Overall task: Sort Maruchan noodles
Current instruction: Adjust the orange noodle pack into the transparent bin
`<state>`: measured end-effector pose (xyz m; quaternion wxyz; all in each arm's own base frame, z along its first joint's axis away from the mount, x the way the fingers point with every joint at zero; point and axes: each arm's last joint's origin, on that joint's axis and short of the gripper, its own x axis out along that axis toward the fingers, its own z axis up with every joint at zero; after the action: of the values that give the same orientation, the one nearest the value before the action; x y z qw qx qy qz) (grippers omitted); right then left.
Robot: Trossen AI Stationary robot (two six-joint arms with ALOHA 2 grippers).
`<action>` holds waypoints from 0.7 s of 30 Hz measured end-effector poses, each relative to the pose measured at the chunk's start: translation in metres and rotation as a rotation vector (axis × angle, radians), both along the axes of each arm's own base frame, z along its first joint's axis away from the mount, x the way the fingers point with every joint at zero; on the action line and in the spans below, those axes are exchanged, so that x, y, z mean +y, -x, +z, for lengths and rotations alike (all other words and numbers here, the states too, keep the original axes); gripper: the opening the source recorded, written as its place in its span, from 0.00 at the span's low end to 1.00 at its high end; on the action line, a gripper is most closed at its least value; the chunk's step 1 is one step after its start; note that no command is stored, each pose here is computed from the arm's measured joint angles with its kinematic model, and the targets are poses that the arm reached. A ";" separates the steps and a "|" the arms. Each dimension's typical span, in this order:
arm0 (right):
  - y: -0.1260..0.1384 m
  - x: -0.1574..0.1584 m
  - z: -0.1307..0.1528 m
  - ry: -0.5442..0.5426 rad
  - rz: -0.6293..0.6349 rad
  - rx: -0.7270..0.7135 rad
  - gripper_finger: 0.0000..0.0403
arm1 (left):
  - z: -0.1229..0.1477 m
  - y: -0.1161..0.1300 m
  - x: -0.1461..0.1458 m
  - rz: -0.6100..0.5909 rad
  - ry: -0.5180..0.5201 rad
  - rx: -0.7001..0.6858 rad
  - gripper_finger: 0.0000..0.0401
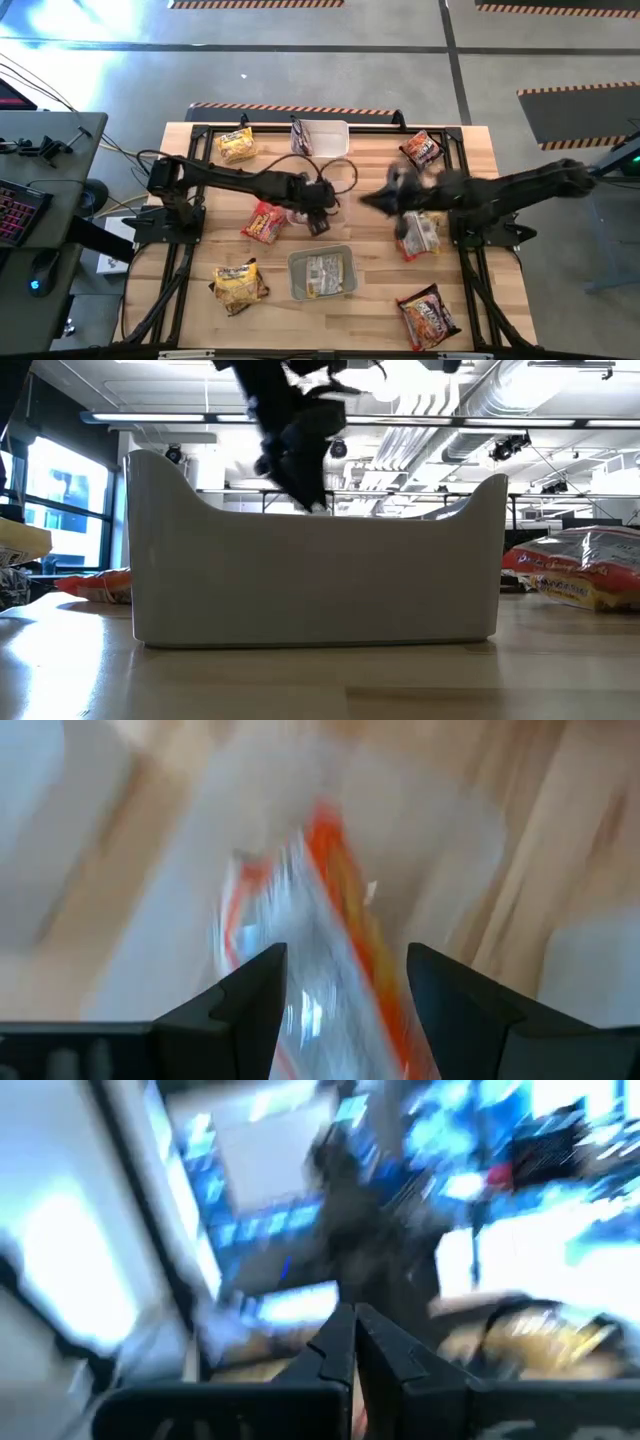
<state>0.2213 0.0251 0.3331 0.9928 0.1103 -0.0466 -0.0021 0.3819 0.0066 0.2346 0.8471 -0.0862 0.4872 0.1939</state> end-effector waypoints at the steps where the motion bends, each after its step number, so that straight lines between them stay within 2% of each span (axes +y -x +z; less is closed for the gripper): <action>1: 0.006 -0.005 0.008 -0.018 -0.037 -0.039 0.00 | 0.006 0.000 0.003 0.011 0.001 -0.022 0.49; 4: 0.021 -0.015 0.019 -0.034 -0.093 -0.077 0.00 | 0.018 0.002 0.009 0.036 -0.001 -0.034 0.49; 8: 0.025 -0.023 0.019 -0.003 -0.157 -0.060 0.00 | 0.025 0.005 0.021 0.070 -0.039 -0.018 0.45; 16: 0.012 -0.037 0.008 -0.103 -0.311 -0.019 0.00 | 0.029 0.016 0.040 0.073 -0.037 0.050 0.20; 19: 0.009 -0.041 0.005 -0.122 -0.337 -0.011 0.00 | 0.030 0.017 0.043 0.052 0.016 0.040 0.13; 21: 0.009 -0.043 0.005 -0.122 -0.337 -0.004 0.00 | 0.032 0.017 0.041 0.028 0.067 0.025 0.11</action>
<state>0.2128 -0.0174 0.3377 0.9697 0.1608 -0.0665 -0.1712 0.3644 0.0481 0.2668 0.8347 -0.1188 0.5029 0.1904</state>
